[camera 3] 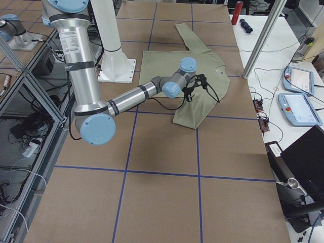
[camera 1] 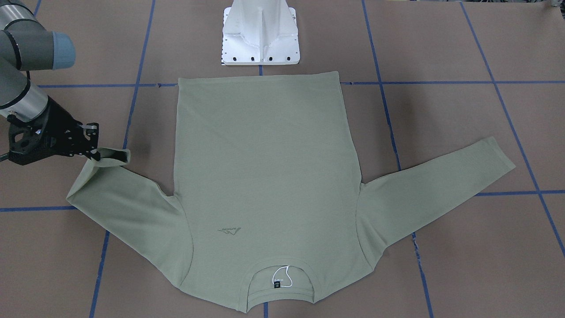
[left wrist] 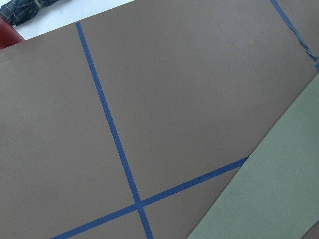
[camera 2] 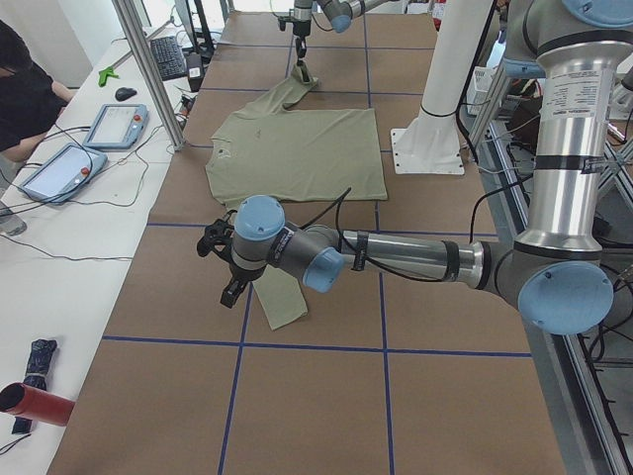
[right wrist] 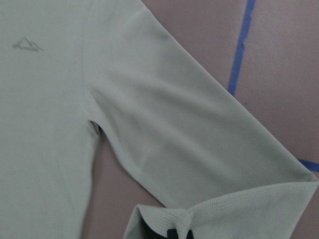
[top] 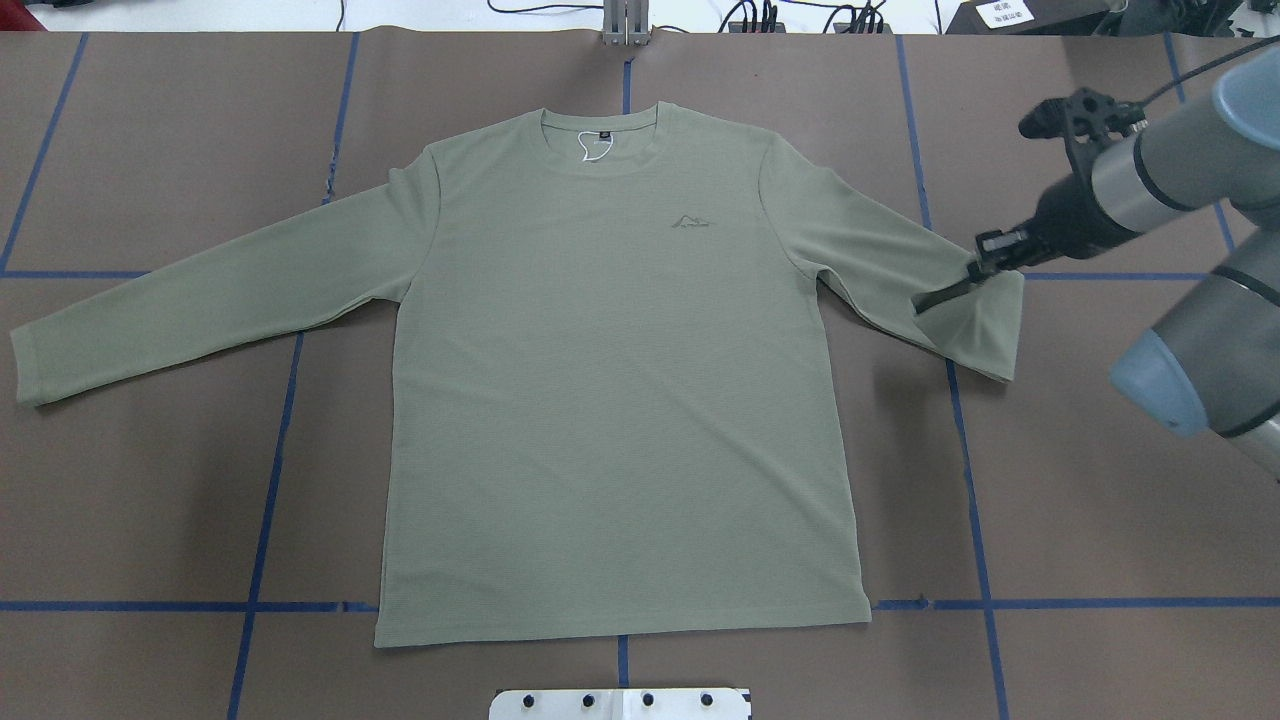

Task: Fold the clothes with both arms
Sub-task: 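Carry the grasped sleeve with the right gripper across the shirt body toward the collar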

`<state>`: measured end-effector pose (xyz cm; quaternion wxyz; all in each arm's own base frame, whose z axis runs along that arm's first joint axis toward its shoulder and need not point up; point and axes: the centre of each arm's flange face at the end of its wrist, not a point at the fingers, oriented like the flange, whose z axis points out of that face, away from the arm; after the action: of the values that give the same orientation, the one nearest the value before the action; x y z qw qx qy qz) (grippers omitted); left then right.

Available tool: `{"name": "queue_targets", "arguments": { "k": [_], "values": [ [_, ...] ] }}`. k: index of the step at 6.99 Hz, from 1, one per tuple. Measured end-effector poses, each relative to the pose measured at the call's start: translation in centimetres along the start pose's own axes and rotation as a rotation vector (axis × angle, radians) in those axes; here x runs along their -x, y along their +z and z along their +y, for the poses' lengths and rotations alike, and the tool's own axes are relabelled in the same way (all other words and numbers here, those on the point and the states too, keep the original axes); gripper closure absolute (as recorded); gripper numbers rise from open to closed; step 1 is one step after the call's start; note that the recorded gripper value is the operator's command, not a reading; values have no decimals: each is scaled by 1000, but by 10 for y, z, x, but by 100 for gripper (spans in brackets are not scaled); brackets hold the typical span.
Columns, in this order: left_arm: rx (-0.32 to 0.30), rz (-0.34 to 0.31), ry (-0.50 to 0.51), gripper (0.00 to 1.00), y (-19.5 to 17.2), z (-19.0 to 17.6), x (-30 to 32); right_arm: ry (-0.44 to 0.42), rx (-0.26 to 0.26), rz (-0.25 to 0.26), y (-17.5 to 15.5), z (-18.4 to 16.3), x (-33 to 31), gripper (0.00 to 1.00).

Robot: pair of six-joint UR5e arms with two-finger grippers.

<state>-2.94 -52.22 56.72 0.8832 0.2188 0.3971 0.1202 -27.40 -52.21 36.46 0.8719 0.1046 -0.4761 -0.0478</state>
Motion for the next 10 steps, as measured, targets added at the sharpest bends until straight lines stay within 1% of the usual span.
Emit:
{"name": "queue_targets", "arguments": {
  "k": [1, 2, 4, 5, 6, 7, 9, 10],
  "values": [
    [2, 14, -2, 0, 1, 1, -1, 50, -36, -48, -9, -27, 50, 100],
    [4, 19, -4, 0, 1, 2, 0, 59, -67, -84, -15, -48, 95, 100],
    [9, 21, -12, 0, 3, 6, 2, 40, -143, -124, -14, -87, 199, 100],
    [15, 21, -16, 0, 4, 11, 4, 15, -168, -133, -3, -99, 255, 100],
    [20, 21, -20, 0, 6, 15, 6, -11, -180, -138, 10, -109, 313, 100],
    [25, 21, -24, 0, 8, 18, 8, -35, -180, -133, 30, -113, 371, 100],
    [36, 20, -35, 0, 12, 23, 13, -95, -180, -94, 75, -98, 465, 100],
    [39, 20, -38, 0, 13, 24, 14, -134, -174, -72, 93, -87, 491, 100]
  ]
}}
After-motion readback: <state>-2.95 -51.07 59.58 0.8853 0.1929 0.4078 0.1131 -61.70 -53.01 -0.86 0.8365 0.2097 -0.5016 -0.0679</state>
